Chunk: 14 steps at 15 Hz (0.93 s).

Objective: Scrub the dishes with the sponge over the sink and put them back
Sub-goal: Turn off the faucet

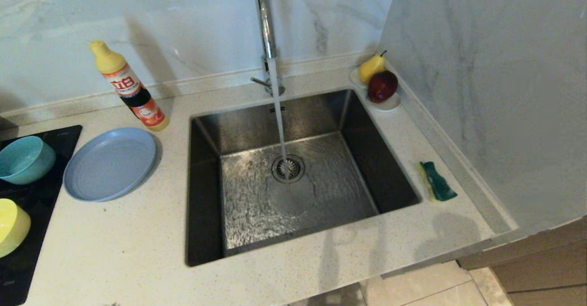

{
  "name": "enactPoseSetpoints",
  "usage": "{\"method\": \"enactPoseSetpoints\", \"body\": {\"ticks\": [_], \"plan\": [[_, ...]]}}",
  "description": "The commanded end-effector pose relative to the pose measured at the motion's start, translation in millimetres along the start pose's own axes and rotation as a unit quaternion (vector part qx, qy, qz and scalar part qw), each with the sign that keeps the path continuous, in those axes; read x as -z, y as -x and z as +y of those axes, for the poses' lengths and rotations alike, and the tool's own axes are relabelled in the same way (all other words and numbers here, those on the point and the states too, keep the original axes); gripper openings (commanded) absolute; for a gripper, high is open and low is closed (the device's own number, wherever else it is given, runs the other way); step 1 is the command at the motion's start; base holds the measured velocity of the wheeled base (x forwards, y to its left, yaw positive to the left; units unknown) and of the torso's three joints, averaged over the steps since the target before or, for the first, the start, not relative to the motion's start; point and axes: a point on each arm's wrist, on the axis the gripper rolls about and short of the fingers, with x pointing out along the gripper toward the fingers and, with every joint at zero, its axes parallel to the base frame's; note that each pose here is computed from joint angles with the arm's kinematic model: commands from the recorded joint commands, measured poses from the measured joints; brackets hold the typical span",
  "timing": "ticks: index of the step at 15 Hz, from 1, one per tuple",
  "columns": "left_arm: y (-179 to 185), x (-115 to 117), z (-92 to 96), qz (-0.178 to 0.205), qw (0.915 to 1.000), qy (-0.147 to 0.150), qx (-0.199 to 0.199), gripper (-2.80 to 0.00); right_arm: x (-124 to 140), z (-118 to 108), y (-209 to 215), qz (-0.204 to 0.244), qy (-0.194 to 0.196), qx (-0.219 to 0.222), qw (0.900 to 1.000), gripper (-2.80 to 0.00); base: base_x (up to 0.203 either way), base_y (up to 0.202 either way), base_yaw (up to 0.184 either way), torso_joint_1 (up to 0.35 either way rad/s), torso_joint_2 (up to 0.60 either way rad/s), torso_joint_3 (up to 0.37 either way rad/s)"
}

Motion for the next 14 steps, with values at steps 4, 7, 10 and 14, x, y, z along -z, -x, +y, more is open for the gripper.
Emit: {"method": "enactPoseSetpoints", "body": {"ticks": [4, 7, 10, 14], "plan": [[0.0, 0.4, 0.0, 0.000, 1.0000, 0.002, 0.000, -2.80, 7.4, -3.1, 9.4, -0.029, 0.054, 0.077, 0.995, -2.80, 0.000, 0.000, 0.000, 0.000, 0.00, 0.000], [0.0, 0.4, 0.0, 0.000, 1.0000, 0.003, 0.000, -2.80, 24.7, -10.1, 23.5, -0.059, 0.037, 0.036, 0.997, -2.80, 0.000, 0.000, 0.000, 0.000, 0.00, 0.000], [0.0, 0.4, 0.0, 0.000, 1.0000, 0.006, 0.000, -2.80, 63.3, -11.5, 21.1, -0.040, 0.052, -0.048, 0.997, -2.80, 0.000, 0.000, 0.000, 0.000, 0.00, 0.000], [0.0, 0.4, 0.0, 0.000, 1.0000, 0.009, 0.000, -2.80, 83.6, -2.7, 12.4, -0.040, 0.061, -0.225, 0.972, -2.80, 0.000, 0.000, 0.000, 0.000, 0.00, 0.000]]}}
